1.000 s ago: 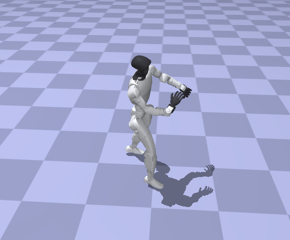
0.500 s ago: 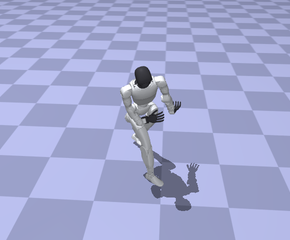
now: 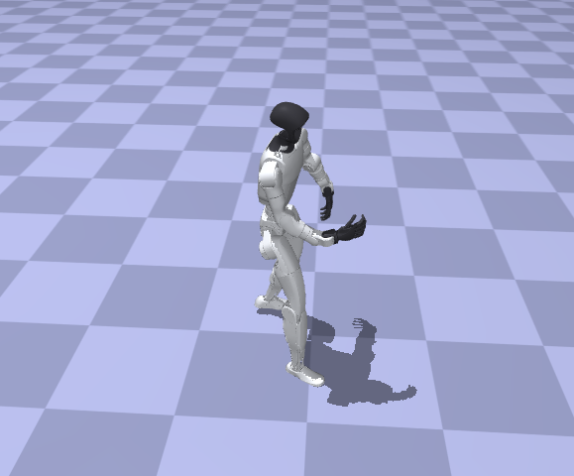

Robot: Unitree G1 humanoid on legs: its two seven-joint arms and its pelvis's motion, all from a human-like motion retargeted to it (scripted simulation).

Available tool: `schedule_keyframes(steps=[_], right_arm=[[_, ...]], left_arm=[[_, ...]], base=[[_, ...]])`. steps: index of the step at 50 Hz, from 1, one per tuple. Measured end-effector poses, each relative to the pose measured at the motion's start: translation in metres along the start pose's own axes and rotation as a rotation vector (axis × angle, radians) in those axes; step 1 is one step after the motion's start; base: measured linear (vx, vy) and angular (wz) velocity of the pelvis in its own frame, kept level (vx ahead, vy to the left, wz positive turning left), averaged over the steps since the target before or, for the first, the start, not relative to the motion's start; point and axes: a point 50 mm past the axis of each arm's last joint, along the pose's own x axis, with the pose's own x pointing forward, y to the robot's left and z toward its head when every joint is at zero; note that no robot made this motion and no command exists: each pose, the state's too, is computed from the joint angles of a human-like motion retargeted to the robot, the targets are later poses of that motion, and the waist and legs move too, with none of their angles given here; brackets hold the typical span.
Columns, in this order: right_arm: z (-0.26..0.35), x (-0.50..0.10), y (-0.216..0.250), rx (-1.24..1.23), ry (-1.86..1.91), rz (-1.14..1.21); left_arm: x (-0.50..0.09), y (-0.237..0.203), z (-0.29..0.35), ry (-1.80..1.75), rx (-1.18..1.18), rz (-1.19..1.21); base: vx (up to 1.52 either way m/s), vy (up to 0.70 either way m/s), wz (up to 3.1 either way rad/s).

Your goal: Kungfu

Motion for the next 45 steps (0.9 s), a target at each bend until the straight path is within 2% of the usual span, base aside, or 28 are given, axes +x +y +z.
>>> schedule_keyframes(steps=[5,10,17,22,30,38,40,43,45], right_arm=[[-0.006,-0.047,-0.052,0.178,0.053,-0.255],[-0.016,-0.117,-0.076,0.283,0.124,-0.472],[-0.058,-0.221,-0.041,0.795,0.068,-0.931],[-0.076,-0.251,-0.004,1.032,0.054,-1.048],[-0.085,-0.291,0.085,1.277,0.183,-0.985],[-0.092,-0.281,0.201,1.719,0.170,-1.047],[-0.092,-0.279,0.213,1.836,0.186,-1.063],[-0.093,-0.278,0.202,1.819,0.142,-1.042],[-0.095,-0.285,0.187,1.756,0.183,-1.032]], left_arm=[[-0.009,-0.008,0.003,-0.293,-0.275,-0.149],[-0.029,0.011,0.001,-0.584,-0.525,-0.203],[-0.058,0.057,0.004,-0.866,-0.720,-0.180],[-0.065,0.061,-0.003,-1.060,-0.978,-0.098],[-0.047,-0.002,-0.018,-1.135,-1.329,-0.248],[-0.026,-0.125,-0.006,-1.078,-1.745,-0.415],[-0.027,-0.149,-0.003,-1.042,-1.821,-0.500],[-0.030,-0.166,-0.001,-0.984,-1.818,-0.630],[-0.030,-0.161,-0.003,-0.969,-1.763,-0.643]], base=[[0.14,0.51,0.52],[0.14,0.75,0.54],[0.09,0.50,0.51],[0.08,0.30,0.73],[0.23,0.15,0.96],[0.16,0.10,0.32],[0.07,0.21,-0.67],[0.06,0.17,-0.01],[-0.03,0.13,-0.25]])
